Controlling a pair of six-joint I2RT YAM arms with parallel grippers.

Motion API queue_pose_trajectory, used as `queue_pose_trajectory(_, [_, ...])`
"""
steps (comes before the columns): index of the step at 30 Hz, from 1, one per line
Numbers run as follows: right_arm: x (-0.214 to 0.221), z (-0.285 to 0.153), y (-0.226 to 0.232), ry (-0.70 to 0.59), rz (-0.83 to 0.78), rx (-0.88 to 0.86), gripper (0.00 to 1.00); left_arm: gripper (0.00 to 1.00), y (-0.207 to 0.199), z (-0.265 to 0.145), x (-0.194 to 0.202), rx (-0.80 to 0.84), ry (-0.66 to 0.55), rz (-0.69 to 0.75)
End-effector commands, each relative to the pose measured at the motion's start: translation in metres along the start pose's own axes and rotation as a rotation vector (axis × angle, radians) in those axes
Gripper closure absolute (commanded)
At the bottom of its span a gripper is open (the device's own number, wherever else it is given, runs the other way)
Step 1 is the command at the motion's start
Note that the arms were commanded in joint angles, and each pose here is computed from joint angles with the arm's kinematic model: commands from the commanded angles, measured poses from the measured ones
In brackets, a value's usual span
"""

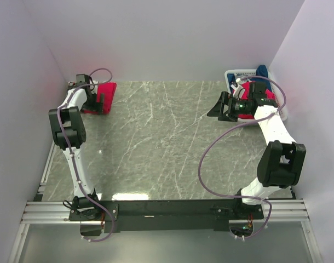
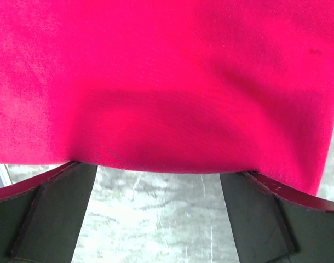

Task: Fold and stack the t-shirts
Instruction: Neatly place the folded tshirt to the corner

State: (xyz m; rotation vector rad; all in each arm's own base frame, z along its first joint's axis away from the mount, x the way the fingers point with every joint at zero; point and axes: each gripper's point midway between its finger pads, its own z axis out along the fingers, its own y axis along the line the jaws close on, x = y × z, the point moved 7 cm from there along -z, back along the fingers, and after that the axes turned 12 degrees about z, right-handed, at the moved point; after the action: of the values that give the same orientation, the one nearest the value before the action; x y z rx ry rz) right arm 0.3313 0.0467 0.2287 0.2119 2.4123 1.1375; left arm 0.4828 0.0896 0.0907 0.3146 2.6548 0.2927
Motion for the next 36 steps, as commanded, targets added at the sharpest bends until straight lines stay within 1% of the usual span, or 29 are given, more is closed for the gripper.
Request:
queue_pose_trajectory(1, [-0.005,0.001,-0.004,-0.016,-0.006,0.001,0.02,0.01,-0.005,0.032,0.013,-0.019,0.072,0.039])
queue_pose_trajectory(7, [-0.003,0.001,-0.006,-0.015,-0.005,0.005,0.02,0.01,-0.005,0.036,0.001,-0.015,0.051,0.019])
queue_pose_trajectory(17, [-0.002,0.002,-0.007,-0.012,-0.002,0.006,0.02,0.01,-0.006,0.044,-0.009,-0.020,0.035,0.046])
queue_pose_trajectory(19, [-0.002,0.001,-0.006,-0.011,-0.007,0.003,0.02,0.01,-0.004,0.040,-0.012,-0.017,0.020,0.049])
queue_pose_trajectory(22, [-0.004,-0.001,-0.002,-0.015,-0.015,-0.005,0.02,0.01,-0.002,0.021,-0.020,-0.009,-0.034,0.057])
queue_pose_trajectory(23, [-0.005,-0.002,-0.001,-0.017,-0.018,-0.009,0.02,0.01,0.000,0.006,-0.024,-0.014,-0.058,0.061])
queue_pose_trajectory(25, [-0.007,-0.006,0.005,-0.021,-0.032,-0.015,0.02,0.01,0.003,-0.012,-0.029,-0.024,-0.087,0.066])
queue_pose_trajectory(26, [-0.008,-0.008,0.007,-0.024,-0.042,-0.016,0.02,0.00,0.006,-0.031,-0.032,-0.032,-0.112,0.064])
queue_pose_trajectory(28, [-0.011,-0.015,0.015,-0.041,-0.077,-0.017,0.02,0.01,0.007,-0.055,-0.033,-0.020,-0.140,0.061])
queue_pose_trajectory(29, [-0.011,-0.018,0.018,-0.048,-0.093,-0.014,0.02,0.01,0.007,-0.079,-0.034,-0.010,-0.178,0.065])
queue_pose_trajectory(31, [-0.013,-0.025,0.025,-0.068,-0.135,-0.010,0.02,0.01,0.005,-0.103,-0.031,0.000,-0.209,0.054])
queue_pose_trajectory(32, [-0.014,-0.027,0.024,-0.077,-0.146,0.005,0.02,0.01,0.004,-0.125,-0.029,0.010,-0.242,0.049])
queue_pose_trajectory(36, [-0.009,-0.034,0.024,-0.093,-0.206,0.047,0.02,0.01,-0.011,-0.173,-0.018,0.095,-0.320,0.034])
